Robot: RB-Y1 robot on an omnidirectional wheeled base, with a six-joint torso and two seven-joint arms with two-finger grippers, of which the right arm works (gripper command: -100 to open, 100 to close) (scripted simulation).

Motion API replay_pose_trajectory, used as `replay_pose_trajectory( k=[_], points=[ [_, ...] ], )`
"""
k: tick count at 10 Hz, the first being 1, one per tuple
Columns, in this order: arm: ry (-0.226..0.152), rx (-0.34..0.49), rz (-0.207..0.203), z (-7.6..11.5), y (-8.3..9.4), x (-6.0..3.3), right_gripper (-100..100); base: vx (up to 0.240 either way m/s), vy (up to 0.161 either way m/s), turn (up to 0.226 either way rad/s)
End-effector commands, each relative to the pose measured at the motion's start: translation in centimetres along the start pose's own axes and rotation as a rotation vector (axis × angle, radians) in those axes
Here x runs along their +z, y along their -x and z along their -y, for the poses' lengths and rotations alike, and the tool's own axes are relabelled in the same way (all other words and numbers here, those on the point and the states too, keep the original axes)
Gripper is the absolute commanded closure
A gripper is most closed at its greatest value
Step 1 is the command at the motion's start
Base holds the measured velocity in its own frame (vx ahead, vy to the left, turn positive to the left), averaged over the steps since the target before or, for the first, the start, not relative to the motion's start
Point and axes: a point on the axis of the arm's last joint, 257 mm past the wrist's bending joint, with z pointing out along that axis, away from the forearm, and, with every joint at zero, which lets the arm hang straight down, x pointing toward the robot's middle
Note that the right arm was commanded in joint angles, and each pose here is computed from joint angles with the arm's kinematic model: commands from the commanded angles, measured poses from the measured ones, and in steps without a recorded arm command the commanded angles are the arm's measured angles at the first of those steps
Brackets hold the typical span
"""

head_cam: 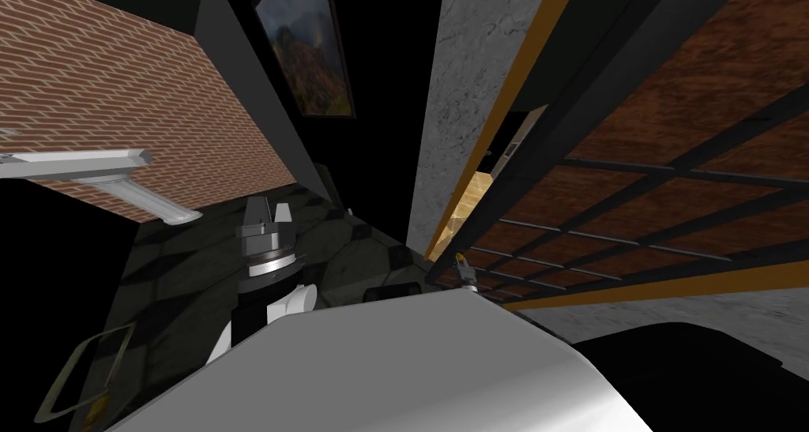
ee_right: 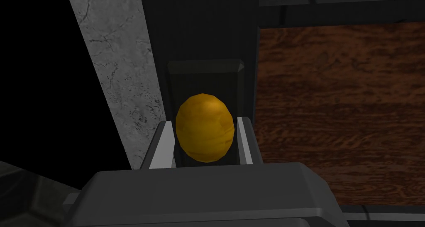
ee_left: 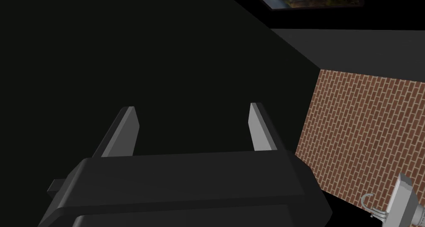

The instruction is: Pull the door open

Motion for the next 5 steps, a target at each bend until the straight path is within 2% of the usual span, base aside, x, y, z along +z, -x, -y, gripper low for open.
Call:
replay_pose_trajectory(
  k=[1, 2, 3, 5],
  points=[
    [-0.029, 0.003, 0.000, 0.7, 0.0, -0.65, 100, -0.253, -0.007, 0.047],
    [-0.017, 0.001, 0.001, 0.5, -0.1, -0.41, 100, -0.118, -0.004, 0.017],
    [-0.043, 0.001, 0.006, 0.8, 0.2, -1.09, 100, -0.171, -0.006, 0.140],
    [-0.074, 0.001, 0.003, 1.0, 0.1, -1.76, 100, -0.252, -0.011, 0.127]
  ],
)
